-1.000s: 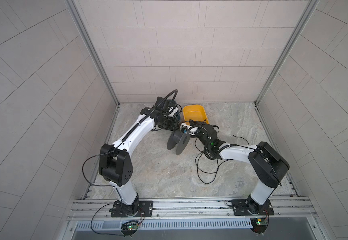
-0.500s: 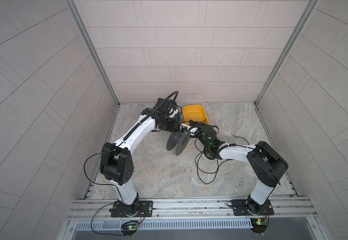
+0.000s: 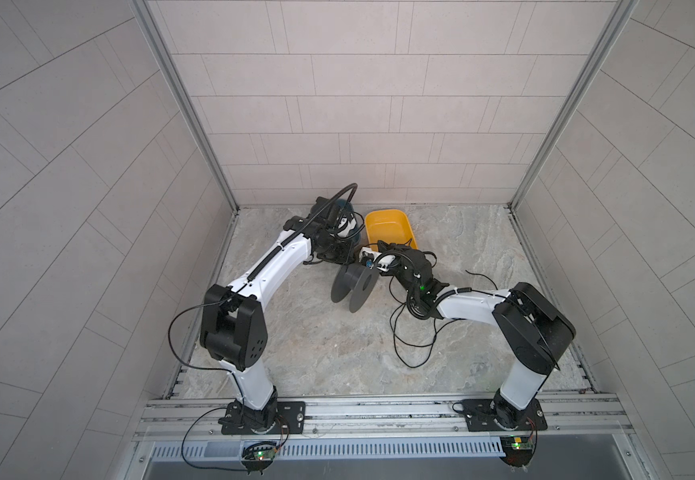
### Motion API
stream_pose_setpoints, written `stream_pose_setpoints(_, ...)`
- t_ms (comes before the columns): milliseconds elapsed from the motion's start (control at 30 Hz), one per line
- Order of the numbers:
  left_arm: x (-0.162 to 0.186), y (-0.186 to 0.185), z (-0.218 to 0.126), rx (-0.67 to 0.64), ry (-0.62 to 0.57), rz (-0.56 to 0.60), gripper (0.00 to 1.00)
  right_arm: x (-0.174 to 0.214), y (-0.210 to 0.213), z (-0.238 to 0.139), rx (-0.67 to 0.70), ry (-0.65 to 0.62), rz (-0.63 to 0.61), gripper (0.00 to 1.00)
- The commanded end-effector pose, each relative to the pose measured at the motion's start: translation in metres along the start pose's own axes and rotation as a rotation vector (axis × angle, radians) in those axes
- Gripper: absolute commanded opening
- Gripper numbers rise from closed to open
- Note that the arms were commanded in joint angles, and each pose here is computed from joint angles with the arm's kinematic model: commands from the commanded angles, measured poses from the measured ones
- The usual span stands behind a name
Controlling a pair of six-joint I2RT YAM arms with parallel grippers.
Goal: Wrap the cables
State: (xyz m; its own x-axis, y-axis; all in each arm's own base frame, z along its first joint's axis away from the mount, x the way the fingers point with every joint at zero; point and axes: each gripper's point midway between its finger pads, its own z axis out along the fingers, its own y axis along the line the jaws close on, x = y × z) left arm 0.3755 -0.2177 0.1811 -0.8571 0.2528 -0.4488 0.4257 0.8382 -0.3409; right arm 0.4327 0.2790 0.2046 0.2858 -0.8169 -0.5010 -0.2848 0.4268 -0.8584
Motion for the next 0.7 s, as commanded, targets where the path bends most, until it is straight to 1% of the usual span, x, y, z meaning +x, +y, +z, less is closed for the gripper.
stream_pose_setpoints(0,0.005,0.002,0.005,-0.021,0.022,-0.002,0.15,-0.008,-0.001,0.002,0.000,-0.019,0.012,0.00)
stream_pose_setpoints(167,0.003,0.002,0.001,-0.030,0.018,-0.002,0.01,-0.008,-0.002,0.004,0.014,-0.009,0.014,0.00)
stream_pose_setpoints(200,0.003,0.001,-0.001,-0.030,0.017,-0.002,0.00,-0.009,-0.003,0.004,0.023,-0.008,0.014,0.00)
stream_pose_setpoints(300,0.000,0.002,-0.005,-0.043,0.006,-0.007,0.00,-0.012,-0.005,0.003,0.036,-0.001,0.021,0.07)
stream_pose_setpoints(400,-0.002,0.002,-0.015,-0.063,-0.007,-0.013,0.00,-0.014,-0.009,0.001,0.027,0.026,0.052,0.20)
stream_pose_setpoints(433,-0.003,0.002,-0.018,-0.073,-0.013,-0.013,0.00,-0.014,-0.008,-0.001,-0.001,0.059,0.061,0.24)
stream_pose_setpoints(500,-0.004,0.002,-0.026,-0.086,-0.026,-0.010,0.00,-0.018,-0.012,-0.005,-0.073,0.105,0.113,0.38)
stream_pose_setpoints(567,-0.006,0.003,-0.034,-0.106,-0.044,-0.017,0.00,-0.027,-0.025,-0.014,-0.098,0.087,0.199,0.49)
stream_pose_setpoints(600,-0.006,0.004,-0.038,-0.114,-0.053,-0.022,0.00,-0.033,-0.033,-0.020,-0.097,0.065,0.245,0.57)
stream_pose_setpoints(633,-0.006,0.002,-0.044,-0.111,-0.062,-0.022,0.00,-0.039,-0.040,-0.027,-0.105,0.045,0.276,0.64)
stream_pose_setpoints(667,-0.006,-0.001,-0.047,-0.103,-0.066,-0.021,0.00,-0.044,-0.046,-0.032,-0.112,0.034,0.318,0.69)
